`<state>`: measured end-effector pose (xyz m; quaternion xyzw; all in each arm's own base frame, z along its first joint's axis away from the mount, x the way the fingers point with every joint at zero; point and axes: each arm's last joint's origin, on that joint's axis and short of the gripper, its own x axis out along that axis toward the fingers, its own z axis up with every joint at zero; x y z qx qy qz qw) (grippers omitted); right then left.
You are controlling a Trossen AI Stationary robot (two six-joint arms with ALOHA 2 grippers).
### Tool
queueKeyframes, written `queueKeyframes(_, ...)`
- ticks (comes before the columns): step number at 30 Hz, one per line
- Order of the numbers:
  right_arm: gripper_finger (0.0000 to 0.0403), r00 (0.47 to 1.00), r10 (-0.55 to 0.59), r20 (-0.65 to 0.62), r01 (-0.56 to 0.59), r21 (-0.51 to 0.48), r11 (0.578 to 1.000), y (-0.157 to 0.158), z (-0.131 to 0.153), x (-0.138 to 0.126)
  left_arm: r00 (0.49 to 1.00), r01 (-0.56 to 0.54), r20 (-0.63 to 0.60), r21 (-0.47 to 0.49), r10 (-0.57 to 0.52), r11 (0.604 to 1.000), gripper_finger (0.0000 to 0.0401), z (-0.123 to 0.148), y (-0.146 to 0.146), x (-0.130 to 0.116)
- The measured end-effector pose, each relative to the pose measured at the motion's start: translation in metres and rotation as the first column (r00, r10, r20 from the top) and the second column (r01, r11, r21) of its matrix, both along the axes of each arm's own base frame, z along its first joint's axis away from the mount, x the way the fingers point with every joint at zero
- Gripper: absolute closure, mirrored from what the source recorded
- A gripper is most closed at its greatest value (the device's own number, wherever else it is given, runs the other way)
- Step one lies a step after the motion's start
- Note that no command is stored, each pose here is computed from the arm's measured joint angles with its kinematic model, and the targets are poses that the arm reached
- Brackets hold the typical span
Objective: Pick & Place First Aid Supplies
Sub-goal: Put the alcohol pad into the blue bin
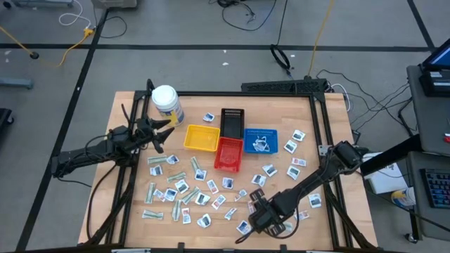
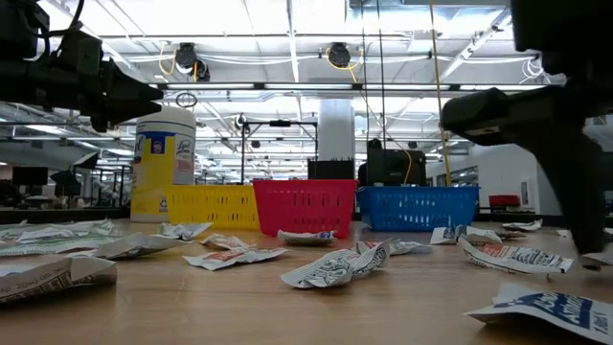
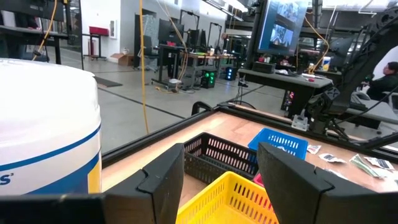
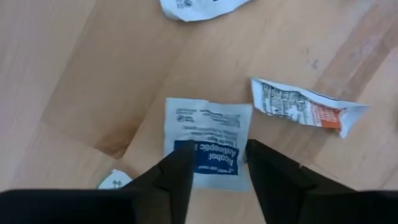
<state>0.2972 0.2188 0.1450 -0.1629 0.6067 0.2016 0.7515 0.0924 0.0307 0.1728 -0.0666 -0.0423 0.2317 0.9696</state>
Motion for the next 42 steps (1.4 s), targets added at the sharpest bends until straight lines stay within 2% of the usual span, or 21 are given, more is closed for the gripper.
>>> queueKeyframes(9, 0.0394, 1.0, -0.001, 0.0, 0.001, 0.004, 1.0, 0.0, 0.0, 0.001, 1.0, 0.0, 0.0, 0.0, 0.0, 1.0, 0.0192, 0.0, 0.0, 0.0)
queueKeyframes(14, 0.0397, 0.999, -0.027, -0.018, 0.027, 0.024, 0.999, -0.012, 0.009, 0.003, 1.0, 0.0, 0.0, 0.0, 0.0, 1.0, 0.0192, 0.0, 0.0, 0.0)
queueKeyframes(21, 0.0401, 0.994, -0.096, -0.048, 0.1, 0.095, 0.99, -0.044, 0.045, 0.006, 1.0, 0.0, 0.0, 0.0, 0.0, 1.0, 0.0192, 0.0, 0.0, 0.0)
queueKeyframes(29, 0.0401, 0.974, -0.212, -0.078, 0.218, 0.07, 0.973, -0.093, 0.071, 0.007, 1.0, 0.0, -0.001, 0.0, 0.0, 1.0, 0.0192, 0.0, 0.0, 0.0)
queueKeyframes(34, 0.0402, 0.974, -0.212, -0.076, 0.216, 0.056, 0.975, -0.117, 0.075, 0.012, 1.0, 0.0, 0.0, 0.0, 0.0, 1.0, 0.0192, 0.0, 0.0, 0.0)
queueKeyframes(42, 0.0402, 0.95, -0.301, -0.084, 0.305, 0.035, 0.952, -0.174, 0.074, 0.022, 1.0, 0.0, 0.0, 0.0, 0.0, 1.0, 0.0192, 0.0, 0.0, 0.0)
